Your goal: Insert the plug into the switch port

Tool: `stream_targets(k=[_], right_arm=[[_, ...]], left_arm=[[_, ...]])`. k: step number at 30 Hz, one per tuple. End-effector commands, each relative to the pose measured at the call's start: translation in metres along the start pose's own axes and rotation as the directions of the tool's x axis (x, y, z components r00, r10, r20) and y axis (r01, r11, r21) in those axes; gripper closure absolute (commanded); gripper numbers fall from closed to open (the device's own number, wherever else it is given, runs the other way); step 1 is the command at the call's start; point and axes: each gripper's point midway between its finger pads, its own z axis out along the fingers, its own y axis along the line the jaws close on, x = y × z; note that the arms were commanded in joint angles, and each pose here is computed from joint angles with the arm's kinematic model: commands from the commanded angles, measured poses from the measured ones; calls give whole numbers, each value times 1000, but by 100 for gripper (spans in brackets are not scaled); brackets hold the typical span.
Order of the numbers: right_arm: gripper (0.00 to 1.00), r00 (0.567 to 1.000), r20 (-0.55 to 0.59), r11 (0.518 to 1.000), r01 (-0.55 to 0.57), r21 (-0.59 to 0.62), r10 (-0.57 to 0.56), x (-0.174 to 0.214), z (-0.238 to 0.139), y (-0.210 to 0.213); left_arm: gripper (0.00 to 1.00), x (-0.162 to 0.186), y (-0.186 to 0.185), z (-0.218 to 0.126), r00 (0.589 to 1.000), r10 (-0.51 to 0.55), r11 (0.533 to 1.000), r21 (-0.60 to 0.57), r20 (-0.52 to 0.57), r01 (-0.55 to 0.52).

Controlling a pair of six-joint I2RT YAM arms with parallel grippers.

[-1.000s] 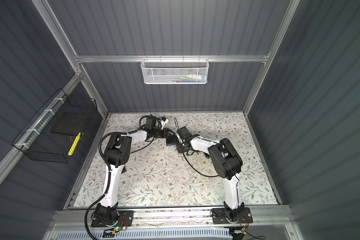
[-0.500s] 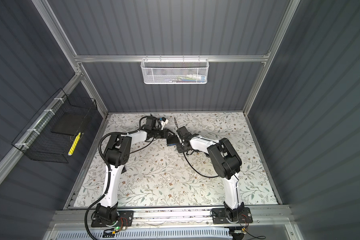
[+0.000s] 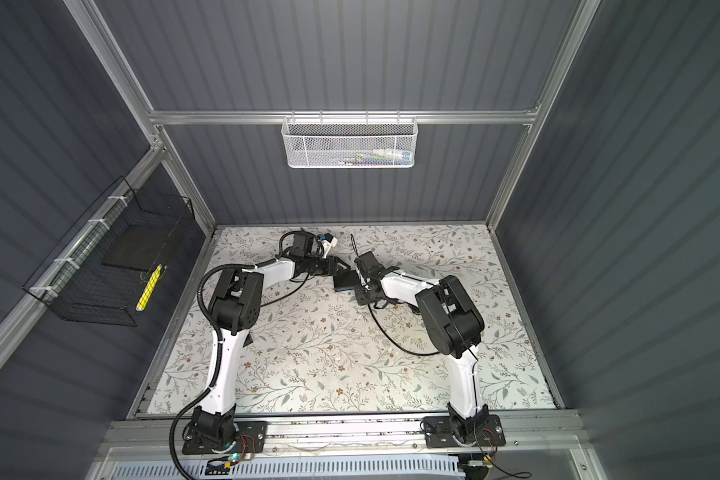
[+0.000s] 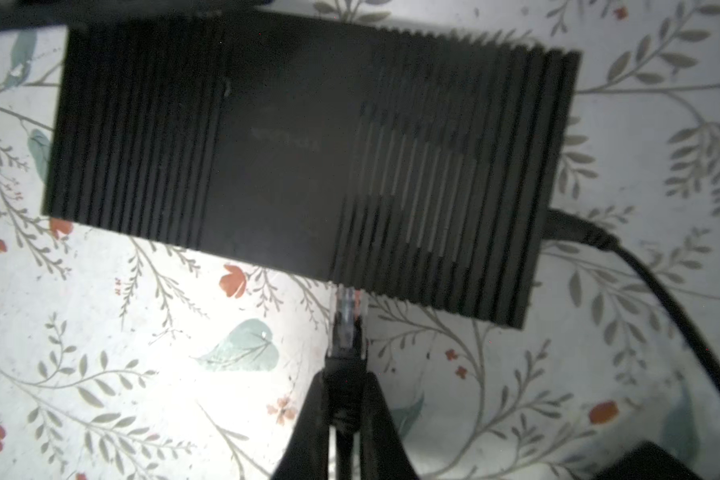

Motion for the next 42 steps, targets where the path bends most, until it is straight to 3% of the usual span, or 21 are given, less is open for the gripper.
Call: stream_targets(k=[1, 18, 29, 42], right_arm=[[100, 1000, 11, 1000, -23, -10, 23, -8, 2, 2], [100, 1000, -6, 1000, -15, 16, 15, -4, 1, -7], [100, 1000, -1, 1000, -16, -8, 16, -2, -8, -16], [100, 1000, 1, 999, -23, -23, 23, -8, -4, -13]], left_arm=[[49, 7, -3, 12, 999, 1, 1000, 27, -33, -1], [50, 2, -9, 21, 999, 29, 999, 42, -40, -27], [47, -38, -15, -3, 992, 125, 992, -4, 11, -125], [48, -38, -9, 17, 994, 110, 993, 47, 5, -110]])
